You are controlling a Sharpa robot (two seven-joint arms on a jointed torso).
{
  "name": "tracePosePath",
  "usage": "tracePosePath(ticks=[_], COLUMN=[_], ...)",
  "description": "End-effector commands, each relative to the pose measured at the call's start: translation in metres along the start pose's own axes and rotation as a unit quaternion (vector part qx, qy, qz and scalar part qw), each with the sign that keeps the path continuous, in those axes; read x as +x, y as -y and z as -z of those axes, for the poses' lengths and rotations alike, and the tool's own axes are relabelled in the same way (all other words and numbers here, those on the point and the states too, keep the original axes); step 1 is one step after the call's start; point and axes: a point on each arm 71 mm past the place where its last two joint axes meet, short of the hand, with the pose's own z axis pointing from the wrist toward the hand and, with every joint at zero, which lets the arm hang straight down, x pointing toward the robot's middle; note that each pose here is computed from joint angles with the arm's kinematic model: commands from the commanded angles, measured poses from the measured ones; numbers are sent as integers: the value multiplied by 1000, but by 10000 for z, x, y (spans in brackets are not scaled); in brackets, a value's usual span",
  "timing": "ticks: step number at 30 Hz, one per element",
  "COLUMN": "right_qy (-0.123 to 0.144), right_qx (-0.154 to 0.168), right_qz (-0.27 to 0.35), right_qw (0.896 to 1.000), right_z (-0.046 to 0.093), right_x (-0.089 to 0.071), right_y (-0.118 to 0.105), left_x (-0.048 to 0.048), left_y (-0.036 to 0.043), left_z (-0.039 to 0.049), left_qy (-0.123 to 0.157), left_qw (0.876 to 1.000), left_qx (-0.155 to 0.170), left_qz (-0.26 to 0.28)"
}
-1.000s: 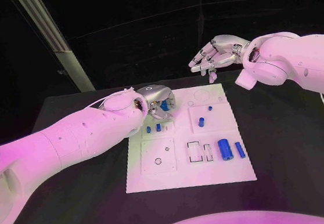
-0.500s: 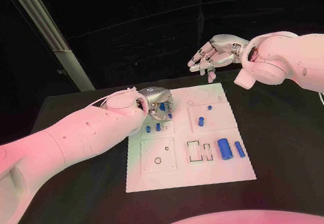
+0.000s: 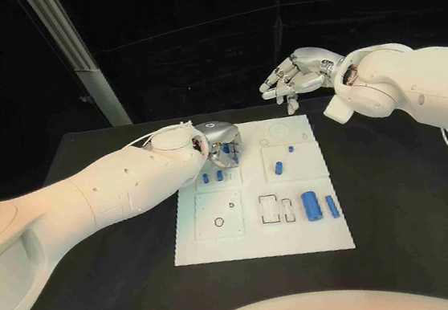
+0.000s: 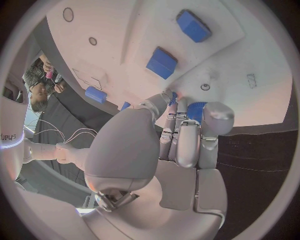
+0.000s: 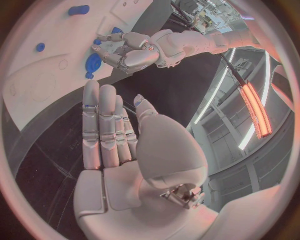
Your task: Assemble the parts on the task board
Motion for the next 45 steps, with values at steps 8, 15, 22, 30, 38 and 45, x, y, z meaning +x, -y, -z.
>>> tracePosePath(ticks=[8, 15, 22, 30, 38, 45], right_qy=[-2, -2, -2, -2, 0, 0], right_qx=[-7, -7, -7, -7, -7, -5], right_qz=[0, 0, 0, 0, 0, -1], right_qw=[1000, 1000, 1000, 1000, 1000, 1000], right_z=[-10, -14, -10, -8, -2, 7], right_x=[1, 5, 3, 2, -6, -6], right_y=[-24, -25, -23, -22, -16, 7], left_x=[32, 38, 32, -3, -141, -246], left_y=[32, 36, -9, -41, -54, -112], left_z=[-16, -28, -16, 20, 92, 199], left_qy=[-11, -13, -4, 24, 60, 76], left_qw=[1000, 1000, 1000, 1000, 998, 997], left_qx=[5, 1, -8, -4, 6, 12], left_qz=[-4, -2, -1, 3, 21, 30])
